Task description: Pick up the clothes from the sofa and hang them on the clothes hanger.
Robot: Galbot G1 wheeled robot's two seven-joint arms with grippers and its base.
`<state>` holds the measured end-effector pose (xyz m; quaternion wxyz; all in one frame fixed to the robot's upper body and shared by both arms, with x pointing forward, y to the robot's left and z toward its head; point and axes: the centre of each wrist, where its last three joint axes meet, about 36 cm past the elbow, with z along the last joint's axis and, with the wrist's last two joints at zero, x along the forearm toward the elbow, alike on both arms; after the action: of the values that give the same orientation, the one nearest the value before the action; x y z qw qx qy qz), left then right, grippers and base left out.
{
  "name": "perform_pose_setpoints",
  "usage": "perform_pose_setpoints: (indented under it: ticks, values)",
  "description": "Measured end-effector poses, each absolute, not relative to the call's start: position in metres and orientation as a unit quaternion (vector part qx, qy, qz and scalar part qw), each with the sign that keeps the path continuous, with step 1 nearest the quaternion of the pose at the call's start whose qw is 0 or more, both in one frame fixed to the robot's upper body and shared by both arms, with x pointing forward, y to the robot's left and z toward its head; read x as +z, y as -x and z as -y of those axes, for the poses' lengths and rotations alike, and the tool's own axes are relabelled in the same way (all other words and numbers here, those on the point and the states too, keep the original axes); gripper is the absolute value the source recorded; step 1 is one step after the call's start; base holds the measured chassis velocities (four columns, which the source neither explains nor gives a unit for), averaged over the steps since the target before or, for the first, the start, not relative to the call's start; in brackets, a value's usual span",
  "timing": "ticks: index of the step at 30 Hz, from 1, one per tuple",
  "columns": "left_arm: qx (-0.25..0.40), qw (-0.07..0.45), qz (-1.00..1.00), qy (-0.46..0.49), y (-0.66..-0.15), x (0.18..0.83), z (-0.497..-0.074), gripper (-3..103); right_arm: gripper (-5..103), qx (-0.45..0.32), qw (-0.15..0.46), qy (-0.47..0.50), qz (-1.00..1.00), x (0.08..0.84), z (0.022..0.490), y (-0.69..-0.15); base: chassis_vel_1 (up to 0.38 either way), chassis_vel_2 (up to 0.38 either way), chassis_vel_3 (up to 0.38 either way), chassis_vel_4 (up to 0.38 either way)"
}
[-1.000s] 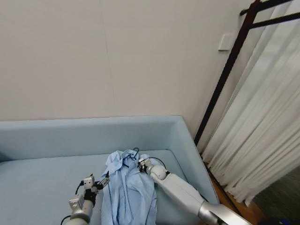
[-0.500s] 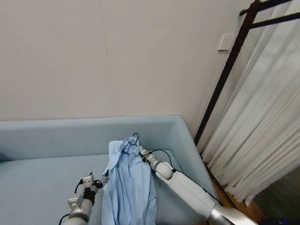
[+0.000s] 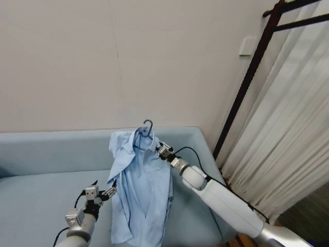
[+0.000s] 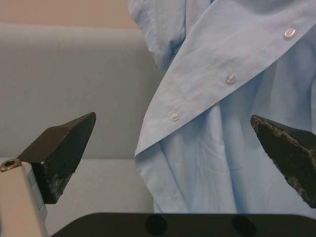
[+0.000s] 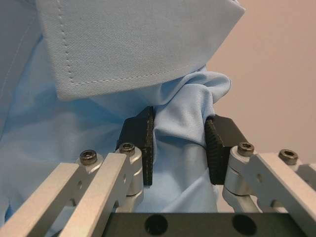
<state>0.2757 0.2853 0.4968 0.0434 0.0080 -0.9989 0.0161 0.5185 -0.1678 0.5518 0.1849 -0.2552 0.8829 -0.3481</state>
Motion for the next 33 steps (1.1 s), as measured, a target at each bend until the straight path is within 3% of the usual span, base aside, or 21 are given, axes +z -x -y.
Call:
perform_pose_setpoints:
  ticks: [4, 12, 19, 28, 33]
  values:
    - [0.006, 0.018, 1.0, 0.002, -0.275, 0.52, -0.292, 100, 25, -0.387, 0.254, 0.241, -0.853, 0.607, 0.183, -0.523, 0.0, 0.0, 0.0, 0.0]
    - [-0.001, -0.011, 1.0, 0.016, -0.27, 0.548, -0.294, 100, 25, -0.424, 0.315, 0.232, -0.817, 0.663, 0.203, -0.517, 0.0, 0.0, 0.0, 0.0]
    - [-0.013, -0.046, 0.998, 0.043, -0.276, 0.59, -0.306, 100, 25, -0.424, 0.275, 0.285, -0.815, 0.664, 0.225, -0.507, 0.0, 0.0, 0.0, 0.0]
    - [-0.033, -0.09, 0.993, 0.069, -0.309, 0.639, -0.321, 100, 25, -0.454, 0.283, 0.299, -0.79, 0.672, 0.242, -0.508, 0.0, 0.0, 0.0, 0.0]
    - [-0.044, -0.087, 0.991, 0.087, -0.334, 0.661, -0.325, 100, 25, -0.454, 0.284, 0.284, -0.795, 0.672, 0.251, -0.513, 0.0, 0.0, 0.0, 0.0]
